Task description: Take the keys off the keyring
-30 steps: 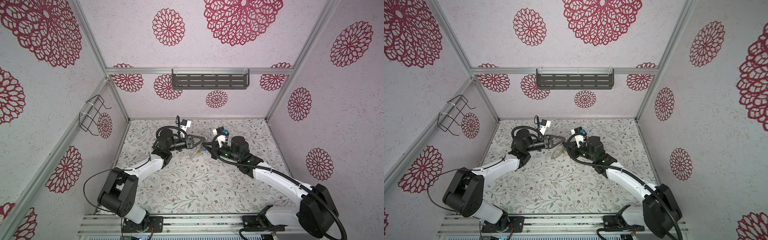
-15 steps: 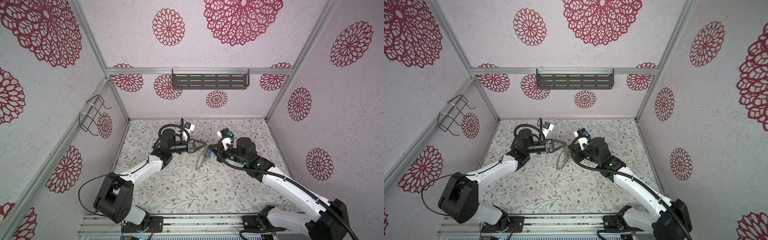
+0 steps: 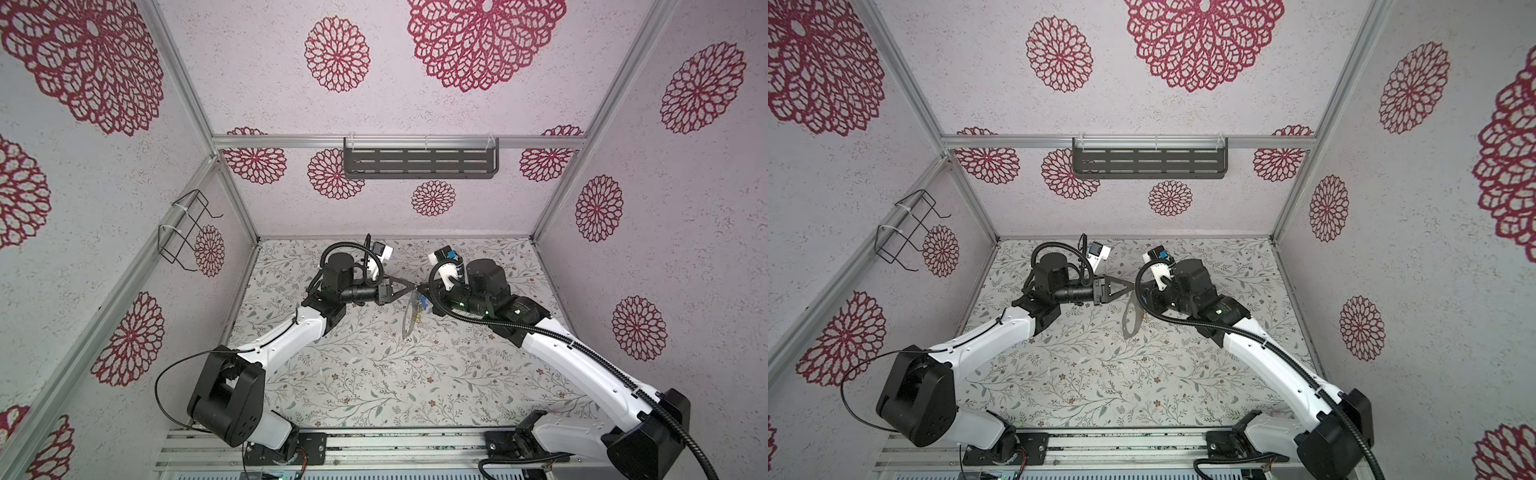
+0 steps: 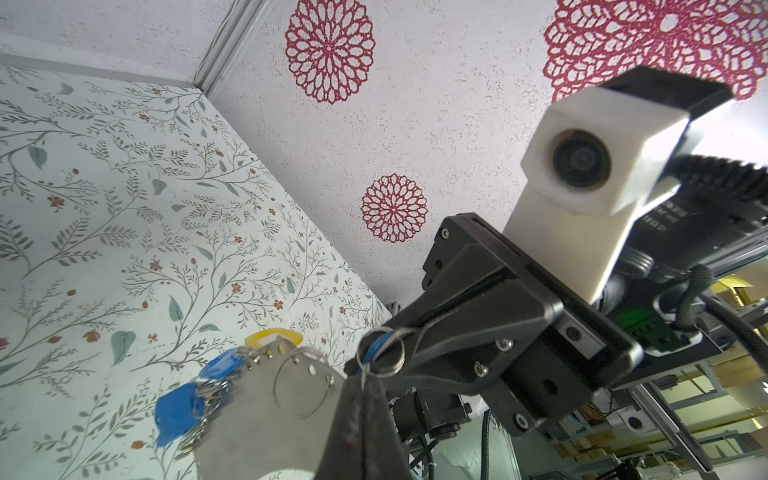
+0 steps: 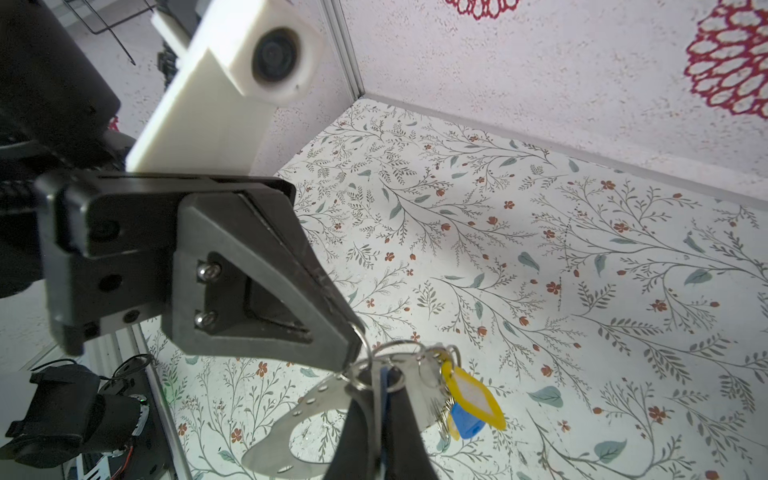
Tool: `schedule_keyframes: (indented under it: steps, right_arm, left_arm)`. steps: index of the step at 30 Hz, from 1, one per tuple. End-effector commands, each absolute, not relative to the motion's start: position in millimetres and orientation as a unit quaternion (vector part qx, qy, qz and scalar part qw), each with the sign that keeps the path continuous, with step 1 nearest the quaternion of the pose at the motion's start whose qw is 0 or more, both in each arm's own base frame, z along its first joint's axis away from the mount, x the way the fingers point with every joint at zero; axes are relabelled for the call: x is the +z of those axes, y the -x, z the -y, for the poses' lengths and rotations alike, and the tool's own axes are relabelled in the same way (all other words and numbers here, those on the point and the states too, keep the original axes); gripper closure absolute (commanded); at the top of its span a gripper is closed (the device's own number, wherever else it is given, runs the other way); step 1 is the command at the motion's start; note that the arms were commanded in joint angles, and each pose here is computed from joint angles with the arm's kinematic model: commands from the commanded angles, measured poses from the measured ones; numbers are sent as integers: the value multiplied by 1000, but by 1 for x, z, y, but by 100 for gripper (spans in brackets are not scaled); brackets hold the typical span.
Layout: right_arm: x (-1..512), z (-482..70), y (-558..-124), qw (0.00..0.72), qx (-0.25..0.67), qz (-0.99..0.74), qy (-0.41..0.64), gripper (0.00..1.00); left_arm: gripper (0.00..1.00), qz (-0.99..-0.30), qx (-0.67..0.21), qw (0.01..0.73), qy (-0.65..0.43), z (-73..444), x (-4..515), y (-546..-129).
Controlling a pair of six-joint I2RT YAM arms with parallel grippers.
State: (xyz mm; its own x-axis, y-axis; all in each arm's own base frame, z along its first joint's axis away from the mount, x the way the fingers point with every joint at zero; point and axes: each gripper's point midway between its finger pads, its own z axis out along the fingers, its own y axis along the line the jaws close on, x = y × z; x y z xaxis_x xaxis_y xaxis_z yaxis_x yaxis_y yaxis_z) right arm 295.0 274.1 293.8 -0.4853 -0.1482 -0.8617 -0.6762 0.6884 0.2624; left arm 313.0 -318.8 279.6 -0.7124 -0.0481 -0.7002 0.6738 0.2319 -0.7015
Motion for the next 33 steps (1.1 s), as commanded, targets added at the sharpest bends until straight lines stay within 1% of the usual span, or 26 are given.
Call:
schedule_keyframes:
  steps: [1, 3, 10, 16, 19, 20, 21, 24, 27, 29, 31, 33]
  right_arm:
    - [346, -274, -311, 500, 302, -772, 249, 100]
    - [350, -277, -313, 494, 303, -776, 250, 100]
    - [354, -284, -317, 453, 311, -801, 235, 100]
    - [352, -274, -322, 437, 288, -827, 203, 100]
    - [348, -274, -325, 424, 285, -838, 194, 100]
    - [345, -274, -327, 418, 283, -842, 190, 100]
    - [342, -273, -329, 413, 281, -846, 185, 100]
    - [330, -271, -335, 394, 278, -859, 168, 100]
    - [321, -272, -338, 381, 282, -866, 161, 100]
    - [316, -272, -339, 375, 283, -869, 157, 100]
    - [310, -269, -341, 368, 282, -873, 151, 100]
    - [305, -266, -342, 365, 282, -875, 145, 100]
  left_arm:
    - [100, -739, -563, 273, -249, 327, 263, -295]
    - [100, -751, -544, 267, -262, 331, 255, -291]
    - [100, -812, -420, 271, -303, 336, 216, -297]
    - [100, -808, -384, 312, -320, 334, 209, -304]
    - [100, -791, -367, 351, -341, 335, 212, -304]
    - [96, -781, -367, 365, -350, 336, 213, -301]
    - [95, -770, -368, 380, -356, 336, 216, -300]
    - [100, -740, -330, 438, -390, 332, 217, -295]
    - [100, -705, -295, 474, -438, 330, 218, -283]
    - [100, -660, -282, 510, -474, 327, 221, -272]
    - [100, -632, -273, 544, -480, 323, 227, -267]
    - [100, -626, -265, 560, -474, 319, 232, -268]
